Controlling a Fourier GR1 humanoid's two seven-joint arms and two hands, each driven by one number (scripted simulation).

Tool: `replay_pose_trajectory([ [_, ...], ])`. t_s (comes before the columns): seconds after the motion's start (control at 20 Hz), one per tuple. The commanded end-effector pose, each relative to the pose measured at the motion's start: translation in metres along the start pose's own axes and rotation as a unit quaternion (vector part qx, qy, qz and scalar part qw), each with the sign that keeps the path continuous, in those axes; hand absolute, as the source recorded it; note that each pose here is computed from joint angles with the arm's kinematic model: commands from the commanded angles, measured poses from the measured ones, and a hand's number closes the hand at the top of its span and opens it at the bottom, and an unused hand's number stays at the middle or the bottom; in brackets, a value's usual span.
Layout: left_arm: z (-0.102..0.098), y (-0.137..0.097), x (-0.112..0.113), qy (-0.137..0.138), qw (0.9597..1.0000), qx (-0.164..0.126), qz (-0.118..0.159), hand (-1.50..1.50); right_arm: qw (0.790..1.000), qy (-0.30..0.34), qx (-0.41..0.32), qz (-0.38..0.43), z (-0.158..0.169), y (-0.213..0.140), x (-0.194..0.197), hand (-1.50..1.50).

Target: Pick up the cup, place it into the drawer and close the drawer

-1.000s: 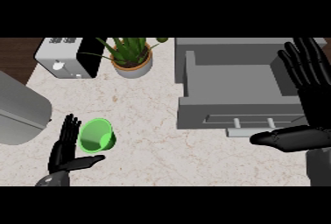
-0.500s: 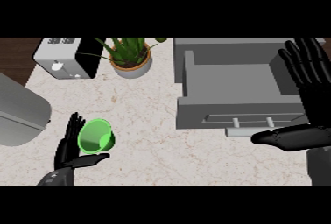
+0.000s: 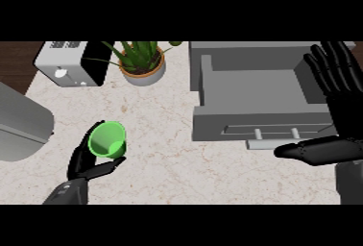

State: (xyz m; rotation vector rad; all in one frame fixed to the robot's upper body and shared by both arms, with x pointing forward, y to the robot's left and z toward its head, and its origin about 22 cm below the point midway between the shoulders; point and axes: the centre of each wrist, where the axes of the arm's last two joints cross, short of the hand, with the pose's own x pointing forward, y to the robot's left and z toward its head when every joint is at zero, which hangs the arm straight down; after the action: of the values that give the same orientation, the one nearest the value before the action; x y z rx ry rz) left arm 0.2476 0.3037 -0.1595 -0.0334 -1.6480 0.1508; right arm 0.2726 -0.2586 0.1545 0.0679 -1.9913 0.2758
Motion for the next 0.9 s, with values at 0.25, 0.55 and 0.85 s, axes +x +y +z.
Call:
replay_pose_trajectory([
  [0.25, -0.017, -0.016, 0.007, -0.146, 0.9856, 0.028, -0.080, 1.50, 1.000, -0.008, -0.001, 0.007, -0.004, -0.005, -0.002, -1.50],
  [0.55, -0.034, -0.031, 0.014, -0.206, 0.9785, 0.002, 0.015, 1.50, 1.000, 0.005, 0.003, 0.008, 0.005, -0.006, -0.003, -1.50],
  [0.85, -0.058, -0.039, 0.030, -0.230, 0.9726, 0.028, 0.025, 1.50, 1.000, 0.003, 0.003, 0.006, 0.001, -0.007, 0.004, -1.50],
])
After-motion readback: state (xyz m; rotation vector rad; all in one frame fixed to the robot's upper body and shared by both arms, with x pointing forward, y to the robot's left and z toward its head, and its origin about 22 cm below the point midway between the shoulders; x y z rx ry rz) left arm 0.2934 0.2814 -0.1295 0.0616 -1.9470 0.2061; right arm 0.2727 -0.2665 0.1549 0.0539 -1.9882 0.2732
